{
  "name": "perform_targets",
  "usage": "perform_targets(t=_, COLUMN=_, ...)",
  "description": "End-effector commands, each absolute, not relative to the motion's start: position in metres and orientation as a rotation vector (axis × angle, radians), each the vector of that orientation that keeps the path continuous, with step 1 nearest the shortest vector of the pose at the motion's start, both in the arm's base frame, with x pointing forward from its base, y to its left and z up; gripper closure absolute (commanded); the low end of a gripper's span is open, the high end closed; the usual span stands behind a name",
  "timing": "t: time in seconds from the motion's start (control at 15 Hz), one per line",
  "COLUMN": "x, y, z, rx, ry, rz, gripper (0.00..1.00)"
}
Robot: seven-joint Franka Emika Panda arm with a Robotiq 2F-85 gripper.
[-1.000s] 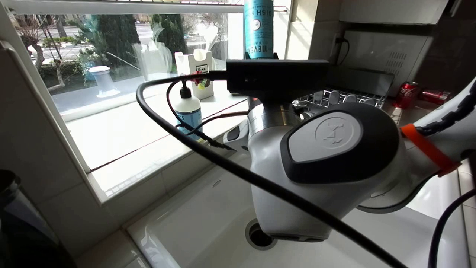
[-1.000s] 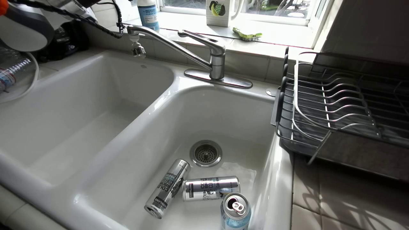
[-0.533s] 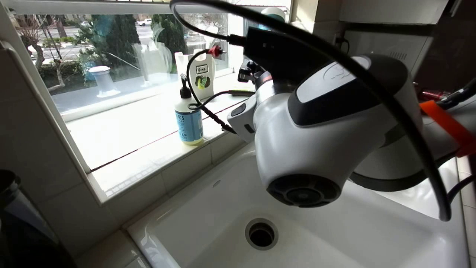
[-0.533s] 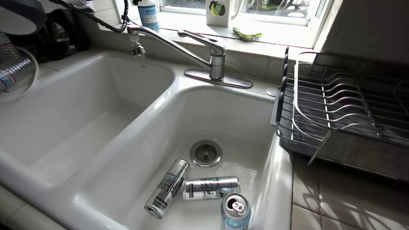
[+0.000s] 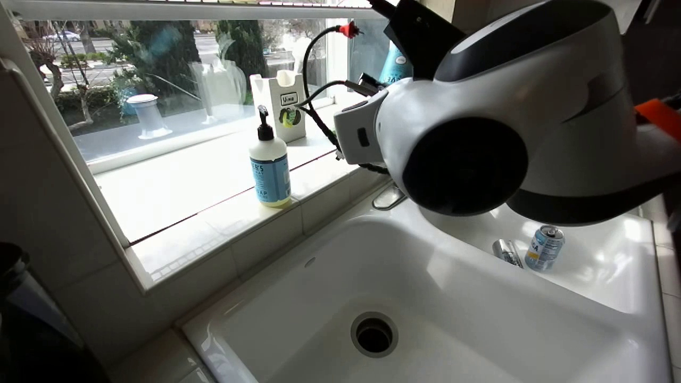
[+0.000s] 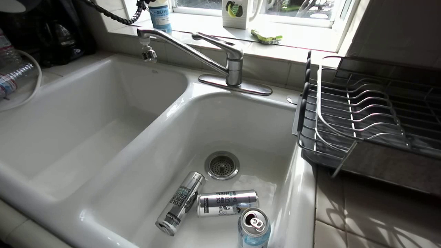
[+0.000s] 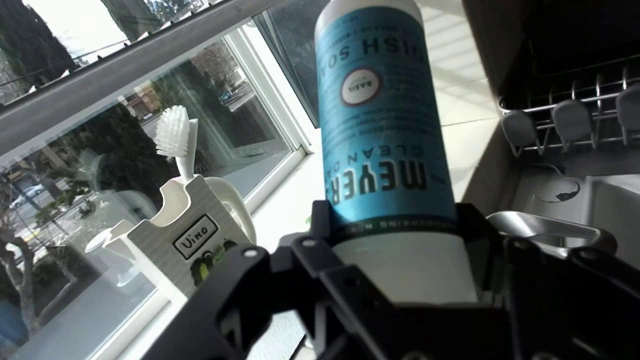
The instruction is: Pour the contents in the bottle into the sink
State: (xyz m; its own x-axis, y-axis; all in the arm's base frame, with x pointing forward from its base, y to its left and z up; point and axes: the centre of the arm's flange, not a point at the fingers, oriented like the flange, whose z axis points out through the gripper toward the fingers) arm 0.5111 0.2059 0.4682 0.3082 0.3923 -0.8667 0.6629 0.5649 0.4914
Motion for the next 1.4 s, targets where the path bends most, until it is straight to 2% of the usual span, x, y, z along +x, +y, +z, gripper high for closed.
perform_targets(t=0.0, x=0.512, y=0.205, z=0.472, rx=1.039, ry=1.315, rz=-0.209, gripper=0.62)
perform_targets(t=0.07, x=0.513, y=0.204, z=0.474, rx=1.041, ry=1.314, rz=-0.203, gripper=0.37)
perform_targets(t=0.4, x=0.513, y=0.204, z=0.472, rx=1.04, ry=1.318, rz=-0.206, gripper=0.37)
perform_targets(t=0.47, x=0.513, y=0.204, z=0.472, rx=1.04, ry=1.318, rz=-0.206, gripper=0.62)
perform_targets(t=1.33, x=0.548, y=0.189, z=0.53, rx=1.466, ry=1.42, rz=0.262, gripper=0.62)
